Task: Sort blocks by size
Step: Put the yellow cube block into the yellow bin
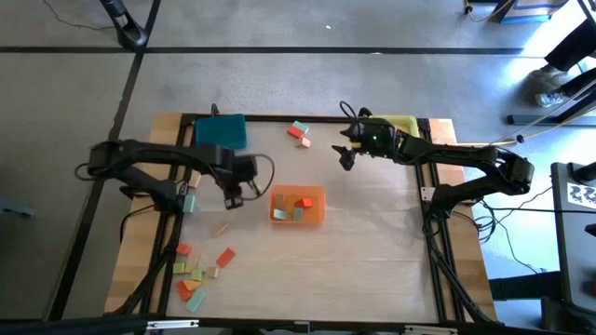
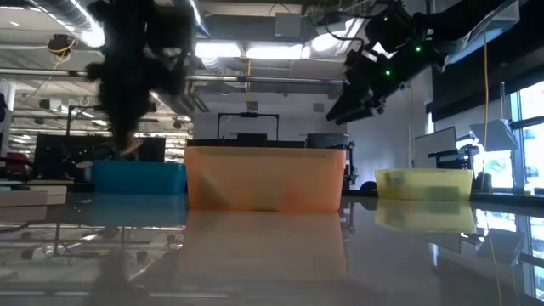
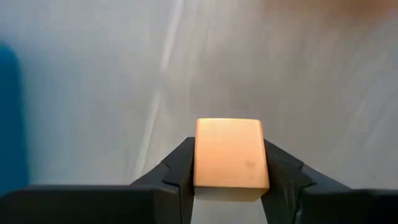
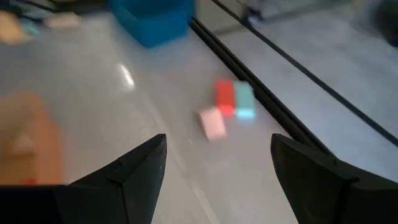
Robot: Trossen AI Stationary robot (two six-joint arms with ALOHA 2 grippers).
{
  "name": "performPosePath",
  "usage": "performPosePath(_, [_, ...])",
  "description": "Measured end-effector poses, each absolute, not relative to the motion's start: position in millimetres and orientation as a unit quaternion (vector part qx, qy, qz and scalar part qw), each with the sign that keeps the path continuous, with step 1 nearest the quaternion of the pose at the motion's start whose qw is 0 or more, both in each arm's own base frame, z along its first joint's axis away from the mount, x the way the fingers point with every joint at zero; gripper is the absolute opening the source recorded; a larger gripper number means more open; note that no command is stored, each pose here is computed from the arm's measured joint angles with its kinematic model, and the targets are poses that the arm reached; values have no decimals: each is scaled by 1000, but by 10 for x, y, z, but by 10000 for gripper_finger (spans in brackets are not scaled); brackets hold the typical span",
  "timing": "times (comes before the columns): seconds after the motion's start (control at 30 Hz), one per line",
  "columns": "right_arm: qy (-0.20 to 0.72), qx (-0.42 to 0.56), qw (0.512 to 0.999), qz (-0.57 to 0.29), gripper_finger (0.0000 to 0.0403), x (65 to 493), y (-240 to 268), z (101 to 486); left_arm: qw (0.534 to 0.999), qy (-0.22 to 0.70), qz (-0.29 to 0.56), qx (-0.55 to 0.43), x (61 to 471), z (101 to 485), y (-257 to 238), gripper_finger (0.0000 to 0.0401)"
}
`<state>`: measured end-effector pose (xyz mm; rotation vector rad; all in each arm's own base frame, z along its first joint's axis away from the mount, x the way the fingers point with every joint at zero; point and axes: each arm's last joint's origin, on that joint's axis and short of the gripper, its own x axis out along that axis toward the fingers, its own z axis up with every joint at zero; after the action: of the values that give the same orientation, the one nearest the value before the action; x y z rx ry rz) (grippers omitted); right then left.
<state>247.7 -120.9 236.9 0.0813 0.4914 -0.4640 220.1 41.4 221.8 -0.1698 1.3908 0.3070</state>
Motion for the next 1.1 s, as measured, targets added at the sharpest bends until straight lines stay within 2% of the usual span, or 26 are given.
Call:
performPosePath(0.2, [146, 44, 982, -116, 285, 2565, -1174, 2532, 871, 471, 135, -25, 2289, 2583, 555, 119])
performPosePath(0.43, [93, 153, 984, -14, 285, 2728, -1183, 2477, 938, 312, 111, 103, 2514, 2854, 617, 119])
performPosePath(0.6, [68, 274, 959, 14, 285, 2878, -1237, 2345, 931, 262, 91, 237, 2656, 2901, 652, 120])
performPosePath(0.73, [47, 336, 940, 34, 285, 2977, -1243, 2272, 920, 232, 88, 304, 2762, 2914, 677, 120])
performPosePath(0.87, [39, 357, 933, 25, 285, 3071, -1251, 2230, 914, 232, 84, 322, 2845, 2846, 697, 120])
performPosePath(1.1, [23, 335, 941, 35, 285, 3273, -1147, 2356, 905, 265, 107, 314, 2943, 2684, 762, 120])
